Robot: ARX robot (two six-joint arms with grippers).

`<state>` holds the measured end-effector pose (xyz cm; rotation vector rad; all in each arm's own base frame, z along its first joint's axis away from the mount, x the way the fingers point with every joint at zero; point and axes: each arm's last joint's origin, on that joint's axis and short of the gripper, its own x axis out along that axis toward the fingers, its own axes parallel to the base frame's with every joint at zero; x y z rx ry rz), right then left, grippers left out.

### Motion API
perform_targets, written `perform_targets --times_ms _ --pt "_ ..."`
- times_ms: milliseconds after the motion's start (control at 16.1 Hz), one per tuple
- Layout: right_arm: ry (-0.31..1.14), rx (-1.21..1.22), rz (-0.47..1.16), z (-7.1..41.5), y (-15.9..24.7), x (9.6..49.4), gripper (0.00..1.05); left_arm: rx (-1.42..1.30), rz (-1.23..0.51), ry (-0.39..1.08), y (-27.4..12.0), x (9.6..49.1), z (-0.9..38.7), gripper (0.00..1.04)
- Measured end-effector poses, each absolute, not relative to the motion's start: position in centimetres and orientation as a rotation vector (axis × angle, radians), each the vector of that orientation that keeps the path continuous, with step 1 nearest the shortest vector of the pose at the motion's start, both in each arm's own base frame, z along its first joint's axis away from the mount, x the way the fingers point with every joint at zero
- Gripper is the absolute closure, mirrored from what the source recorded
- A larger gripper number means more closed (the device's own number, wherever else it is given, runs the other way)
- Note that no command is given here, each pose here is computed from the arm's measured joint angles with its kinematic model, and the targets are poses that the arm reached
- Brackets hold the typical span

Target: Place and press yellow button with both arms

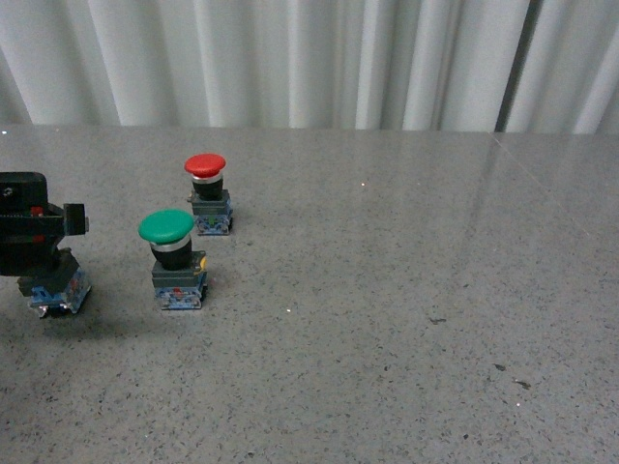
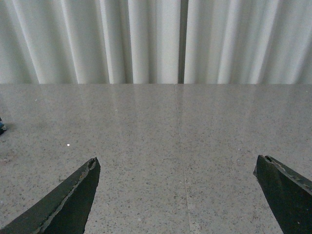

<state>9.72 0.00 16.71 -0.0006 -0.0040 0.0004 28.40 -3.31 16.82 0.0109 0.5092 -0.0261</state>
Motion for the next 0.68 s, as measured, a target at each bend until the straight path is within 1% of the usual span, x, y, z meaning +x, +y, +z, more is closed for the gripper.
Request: perform_targets --times_ms 62,186,372,434,558,619,681 --pt "-0.004 -0.001 0.0 16.7 0.0 9.7 0.06 0.018 -0.027 0.509 -3.4 28.0 17.0 0.69" --pt "-0.004 -0.001 0.0 16.7 0.0 9.7 0.06 0.031 -0.029 0.48 -3.4 27.4 18.2 0.69" --pt "-0.004 -0.001 0.0 16.7 0.0 9.7 0.06 0.04 -0.046 0.405 -4.1 26.3 21.1 0.7" --pt "-0.004 -0.001 0.0 16.7 0.0 9.7 0.06 0.034 -0.077 0.35 -4.9 26.5 23.0 0.7" --pt "-0.004 -0.001 0.0 16.7 0.0 9.7 0.06 -0.006 -0.145 0.229 -7.4 28.2 27.2 0.7" --pt "-0.004 -0.001 0.0 16.7 0.0 9.7 0.06 -0.033 -0.189 0.209 -9.2 29.1 28.5 0.7" --pt "-0.004 -0.001 0.0 16.7 0.0 9.7 0.06 -0.055 -0.235 0.222 -11.7 30.2 29.0 0.7"
